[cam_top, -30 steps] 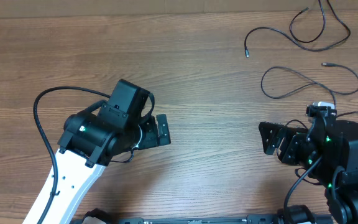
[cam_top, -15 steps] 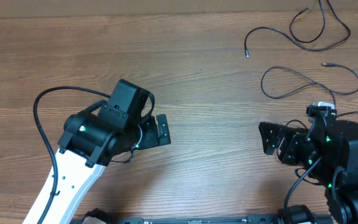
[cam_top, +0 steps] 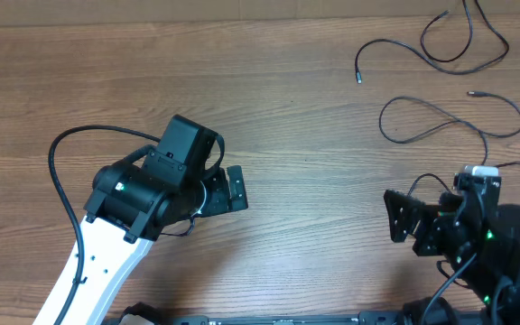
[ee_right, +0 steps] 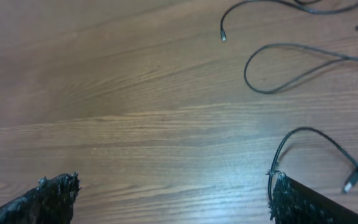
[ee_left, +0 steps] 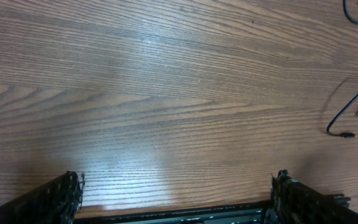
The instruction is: Untangle cables
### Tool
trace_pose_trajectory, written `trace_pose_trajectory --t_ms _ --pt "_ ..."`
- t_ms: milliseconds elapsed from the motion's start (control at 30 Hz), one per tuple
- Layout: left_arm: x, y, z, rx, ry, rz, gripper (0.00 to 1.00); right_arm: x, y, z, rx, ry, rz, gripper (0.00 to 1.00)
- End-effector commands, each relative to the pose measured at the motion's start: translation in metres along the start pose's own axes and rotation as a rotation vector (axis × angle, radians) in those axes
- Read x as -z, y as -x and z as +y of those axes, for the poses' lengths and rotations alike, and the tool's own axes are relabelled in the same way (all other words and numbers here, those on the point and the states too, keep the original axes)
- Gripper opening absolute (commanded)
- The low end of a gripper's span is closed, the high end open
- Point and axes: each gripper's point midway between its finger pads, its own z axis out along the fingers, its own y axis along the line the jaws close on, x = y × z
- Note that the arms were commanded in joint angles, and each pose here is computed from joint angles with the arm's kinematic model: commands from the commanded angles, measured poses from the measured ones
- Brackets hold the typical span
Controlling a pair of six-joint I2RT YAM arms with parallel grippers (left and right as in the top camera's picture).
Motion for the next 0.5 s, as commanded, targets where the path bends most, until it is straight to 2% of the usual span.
trace_pose_trajectory --t_ms 0,300,467 --pt "-0.002 0.000 0.001 0.005 0.011 0.000 0.99 -0.008 -0.010 -0.007 0.047 -0.011 -0.029 1.00" --pt "-0.002 0.000 0.001 0.005 0.011 0.000 1.00 -0.035 -0.016 -0.005 0.179 0.089 -0.294 1.00" --pt "-0.002 0.000 0.001 0.005 0.011 0.000 1.00 -0.055 -0.024 -0.016 0.181 0.086 -0.389 1.00"
